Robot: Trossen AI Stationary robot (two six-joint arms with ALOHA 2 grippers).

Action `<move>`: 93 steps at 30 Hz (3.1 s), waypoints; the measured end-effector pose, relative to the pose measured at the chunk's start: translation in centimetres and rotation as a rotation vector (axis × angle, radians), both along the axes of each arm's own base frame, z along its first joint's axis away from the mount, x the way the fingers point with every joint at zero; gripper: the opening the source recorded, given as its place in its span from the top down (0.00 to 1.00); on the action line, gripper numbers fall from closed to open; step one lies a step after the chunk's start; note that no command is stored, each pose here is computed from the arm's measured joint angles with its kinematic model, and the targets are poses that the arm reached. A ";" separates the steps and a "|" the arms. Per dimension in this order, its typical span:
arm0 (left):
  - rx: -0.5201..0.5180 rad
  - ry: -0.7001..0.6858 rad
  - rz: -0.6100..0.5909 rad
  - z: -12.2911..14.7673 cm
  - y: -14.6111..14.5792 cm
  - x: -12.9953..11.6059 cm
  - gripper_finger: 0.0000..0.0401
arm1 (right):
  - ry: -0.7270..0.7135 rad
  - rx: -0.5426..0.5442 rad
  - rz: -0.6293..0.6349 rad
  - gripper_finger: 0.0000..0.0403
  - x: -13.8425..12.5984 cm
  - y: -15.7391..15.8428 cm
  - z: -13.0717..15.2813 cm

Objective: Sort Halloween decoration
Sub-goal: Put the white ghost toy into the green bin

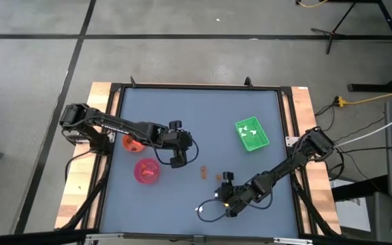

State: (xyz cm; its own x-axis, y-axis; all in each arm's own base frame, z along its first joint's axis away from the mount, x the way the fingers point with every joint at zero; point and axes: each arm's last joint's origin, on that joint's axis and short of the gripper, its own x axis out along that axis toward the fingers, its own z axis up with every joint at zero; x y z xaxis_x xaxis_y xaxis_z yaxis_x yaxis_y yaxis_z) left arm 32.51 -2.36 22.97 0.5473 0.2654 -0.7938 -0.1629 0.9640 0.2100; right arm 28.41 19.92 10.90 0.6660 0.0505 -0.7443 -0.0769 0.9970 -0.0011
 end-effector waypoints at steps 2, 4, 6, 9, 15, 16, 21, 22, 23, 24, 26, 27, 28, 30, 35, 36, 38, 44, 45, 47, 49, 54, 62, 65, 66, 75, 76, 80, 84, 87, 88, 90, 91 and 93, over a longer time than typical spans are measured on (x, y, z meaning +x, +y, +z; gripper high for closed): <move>0.000 0.000 0.000 0.0 0.0 0.0 0.54 | 0.000 0.000 0.000 0.74 0.0 0.0 0.0; 0.000 0.000 0.000 0.0 0.0 0.0 0.54 | 0.000 0.000 0.001 0.78 0.0 0.0 0.0; 0.000 0.000 0.000 0.0 0.0 0.0 0.54 | -0.001 -0.001 0.000 0.80 0.0 0.0 0.0; 0.000 0.000 0.000 0.0 0.0 0.0 0.54 | -0.003 -0.003 -0.003 0.82 0.0 0.0 0.0; 0.000 0.000 0.000 0.0 0.0 0.0 0.54 | -0.003 -0.004 -0.003 0.81 0.0 0.0 0.0; 0.000 0.000 0.000 0.0 0.0 0.0 0.54 | -0.003 -0.004 -0.003 0.81 0.0 0.0 0.0; 0.000 0.000 0.000 0.0 0.0 0.0 0.54 | -0.005 -0.003 -0.003 0.81 0.0 0.0 0.0; 0.000 0.000 0.000 0.0 0.0 0.0 0.54 | -0.006 -0.002 -0.004 0.81 0.0 0.0 0.0; 0.000 0.000 0.000 0.0 0.0 0.0 0.54 | -0.006 -0.002 -0.003 0.81 0.0 0.0 0.1; 0.000 0.000 0.000 0.0 0.0 0.0 0.54 | -0.006 0.000 -0.003 0.81 0.0 0.0 0.1; 0.000 0.000 0.000 0.0 0.0 0.0 0.54 | -0.006 0.009 0.003 0.81 0.0 0.0 0.2; 0.000 0.000 0.000 0.0 0.0 0.0 0.54 | -0.004 0.014 0.007 0.81 0.0 0.0 0.3; 0.000 0.000 0.000 0.0 0.0 0.0 0.54 | -0.001 0.020 0.011 0.81 0.0 0.0 0.3; 0.000 0.000 0.000 0.0 0.0 0.0 0.54 | 0.000 0.029 0.017 0.81 -0.1 0.0 0.6; 0.000 0.000 0.000 0.0 0.0 0.0 0.54 | -0.013 0.050 0.026 0.81 -0.3 -0.1 2.0; 0.000 -0.001 0.000 0.0 0.0 0.0 0.54 | -0.017 0.052 0.027 0.81 -0.4 -0.2 2.3; 0.000 -0.001 0.000 0.0 0.0 0.0 0.54 | -0.010 0.046 0.027 0.81 -0.6 -0.4 2.8; -0.001 -0.006 0.000 0.0 0.0 0.0 0.54 | 0.007 0.029 0.024 0.81 -1.5 -1.1 4.8; -0.001 -0.006 0.000 0.0 0.0 0.0 0.54 | 0.014 0.020 0.023 0.81 -1.8 -1.3 5.2; -0.001 -0.006 0.000 0.0 0.0 0.1 0.54 | 0.017 -0.009 0.017 0.81 -2.3 -1.7 6.1; -0.001 -0.008 0.000 0.0 0.0 0.1 0.54 | 0.015 -0.049 0.012 0.81 -2.9 -2.3 7.2; -0.002 -0.015 0.000 0.1 0.0 0.1 0.54 | 0.017 -0.158 -0.033 0.81 -4.7 -4.3 9.8; -0.002 -0.019 0.000 0.1 0.0 0.2 0.54 | 0.134 -0.360 -0.171 0.81 -7.3 -9.3 12.2; -0.002 -0.020 0.000 0.1 0.0 0.2 0.54 | 0.227 -0.436 -0.227 0.81 -8.0 -11.3 12.4; -0.002 -0.020 0.000 0.1 0.0 0.2 0.54 | 0.268 -0.460 -0.242 0.81 -8.2 -11.9 12.3; -0.008 -0.075 0.000 0.4 -0.1 0.6 0.54 | 0.482 -0.553 -0.301 0.81 -8.6 -16.2 11.7; -0.009 -0.087 0.000 0.5 -0.1 0.7 0.54 | 0.489 -0.556 -0.302 0.81 -8.5 -16.5 11.7; -0.014 -0.136 0.000 0.8 -0.1 1.0 0.54 | 0.510 -0.556 -0.328 0.81 -8.2 -17.5 11.6; -0.017 -0.165 0.000 1.0 -0.1 1.2 0.54 | 0.521 -0.547 -0.359 0.81 -8.2 -18.2 11.6; -0.018 -0.176 0.000 1.0 -0.1 1.3 0.54 | 0.531 -0.526 -0.365 0.81 -8.2 -18.4 11.6; -0.018 -0.176 0.000 1.0 -0.1 1.3 0.54 | 0.536 -0.513 -0.364 0.81 -8.2 -18.5 11.6; -0.018 -0.176 0.000 1.0 -0.1 1.3 0.54 | 0.545 -0.489 -0.361 0.81 -8.2 -18.6 11.5; -0.019 -0.176 0.000 1.0 -0.1 1.3 0.54 | 0.548 -0.480 -0.357 0.81 -8.2 -18.6 11.5; -0.021 -0.177 -0.001 1.0 -0.1 1.3 0.54 | 0.553 -0.464 -0.351 0.81 -8.2 -18.5 11.5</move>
State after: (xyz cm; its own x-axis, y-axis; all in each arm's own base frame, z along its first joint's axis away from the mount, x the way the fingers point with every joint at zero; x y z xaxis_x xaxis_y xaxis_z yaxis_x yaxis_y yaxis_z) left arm 33.84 -2.51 24.01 0.6792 0.2491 -0.6903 -0.1948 0.9681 0.1577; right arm 20.24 1.41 22.41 0.1142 -0.4892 -0.8647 0.1299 0.8703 -0.4751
